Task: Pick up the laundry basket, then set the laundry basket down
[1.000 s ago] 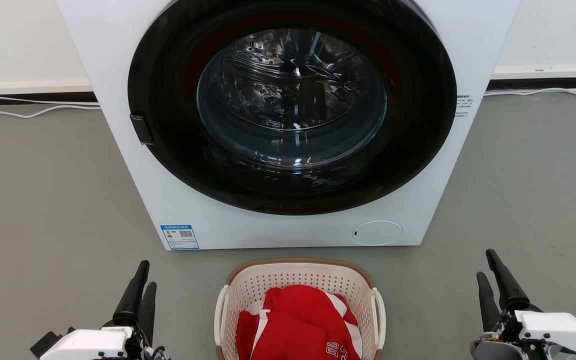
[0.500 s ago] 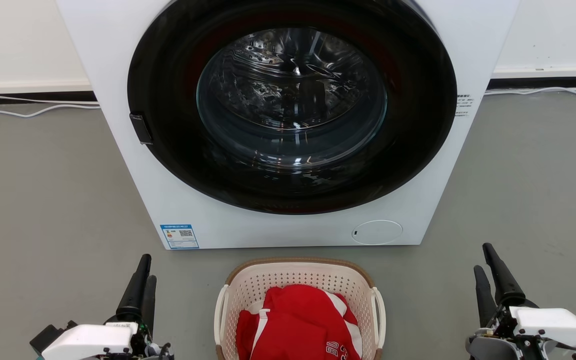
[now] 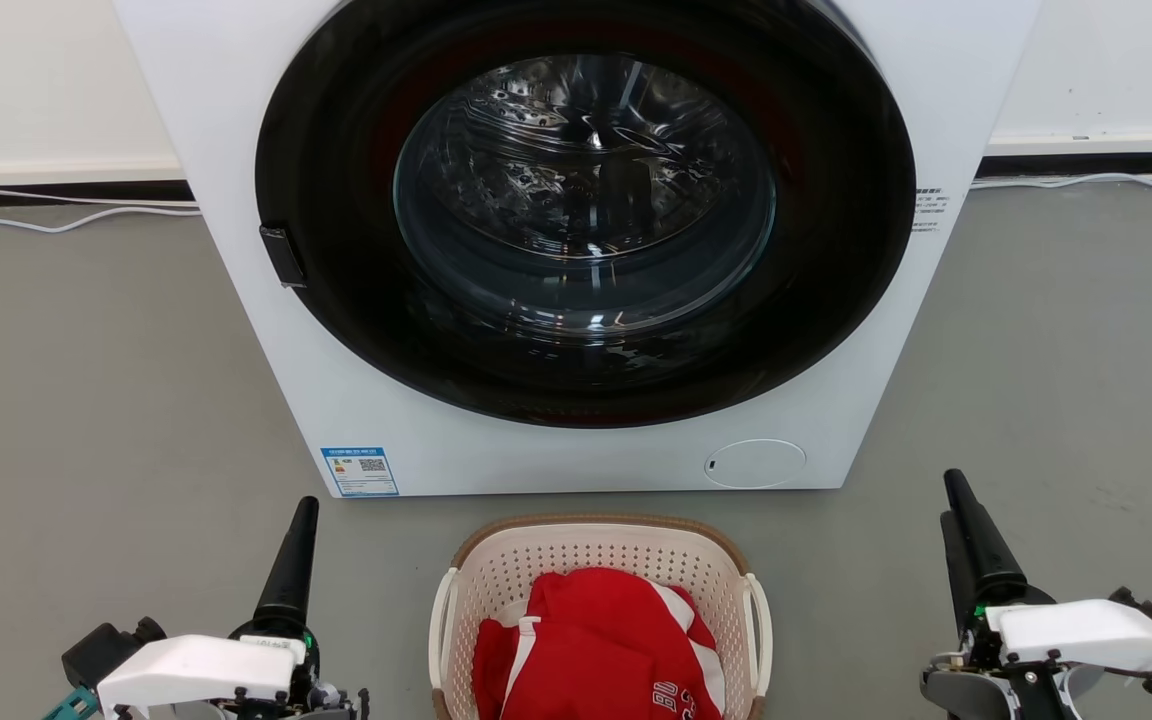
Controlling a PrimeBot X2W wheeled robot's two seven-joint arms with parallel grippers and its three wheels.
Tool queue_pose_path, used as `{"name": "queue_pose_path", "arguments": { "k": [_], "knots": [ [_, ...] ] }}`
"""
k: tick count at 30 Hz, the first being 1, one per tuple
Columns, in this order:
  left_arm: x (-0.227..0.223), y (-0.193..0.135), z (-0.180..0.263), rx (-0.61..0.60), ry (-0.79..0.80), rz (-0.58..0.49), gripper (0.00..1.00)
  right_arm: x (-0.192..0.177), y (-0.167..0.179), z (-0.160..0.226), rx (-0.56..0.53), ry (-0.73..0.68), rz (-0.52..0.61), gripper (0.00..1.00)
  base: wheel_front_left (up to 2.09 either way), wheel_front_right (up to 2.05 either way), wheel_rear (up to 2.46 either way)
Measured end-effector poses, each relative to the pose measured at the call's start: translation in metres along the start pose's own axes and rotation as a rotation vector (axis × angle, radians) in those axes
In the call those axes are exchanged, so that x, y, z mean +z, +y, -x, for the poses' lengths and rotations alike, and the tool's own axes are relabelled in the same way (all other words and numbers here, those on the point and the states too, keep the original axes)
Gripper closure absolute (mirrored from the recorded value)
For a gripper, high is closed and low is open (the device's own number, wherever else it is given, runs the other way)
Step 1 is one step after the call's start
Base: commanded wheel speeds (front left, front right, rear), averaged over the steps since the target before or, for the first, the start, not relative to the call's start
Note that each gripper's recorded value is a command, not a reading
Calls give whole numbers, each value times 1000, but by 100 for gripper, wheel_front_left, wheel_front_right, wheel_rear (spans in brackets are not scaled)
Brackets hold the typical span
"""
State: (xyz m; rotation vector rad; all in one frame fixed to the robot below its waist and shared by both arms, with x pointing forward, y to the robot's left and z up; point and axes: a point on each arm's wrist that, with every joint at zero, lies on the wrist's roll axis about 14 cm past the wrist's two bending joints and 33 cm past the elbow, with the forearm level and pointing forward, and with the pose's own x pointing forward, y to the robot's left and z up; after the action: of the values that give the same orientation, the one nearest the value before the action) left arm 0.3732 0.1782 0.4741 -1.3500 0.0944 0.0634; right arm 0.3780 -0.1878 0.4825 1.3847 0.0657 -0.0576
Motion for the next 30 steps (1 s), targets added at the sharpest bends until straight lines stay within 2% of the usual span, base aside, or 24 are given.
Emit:
{"name": "queue_pose_path", "arguments": {
  "k": [18, 30],
  "knots": [
    [-5, -11, -1, -34, 4, -320, 0, -6, 7, -1, 29, 25, 334, 0, 0, 0, 0],
    [-12, -17, -3, -59, 6, -475, 0, -10, 7, -1, 41, 27, 506, 0, 0, 0, 0]
  ]
}}
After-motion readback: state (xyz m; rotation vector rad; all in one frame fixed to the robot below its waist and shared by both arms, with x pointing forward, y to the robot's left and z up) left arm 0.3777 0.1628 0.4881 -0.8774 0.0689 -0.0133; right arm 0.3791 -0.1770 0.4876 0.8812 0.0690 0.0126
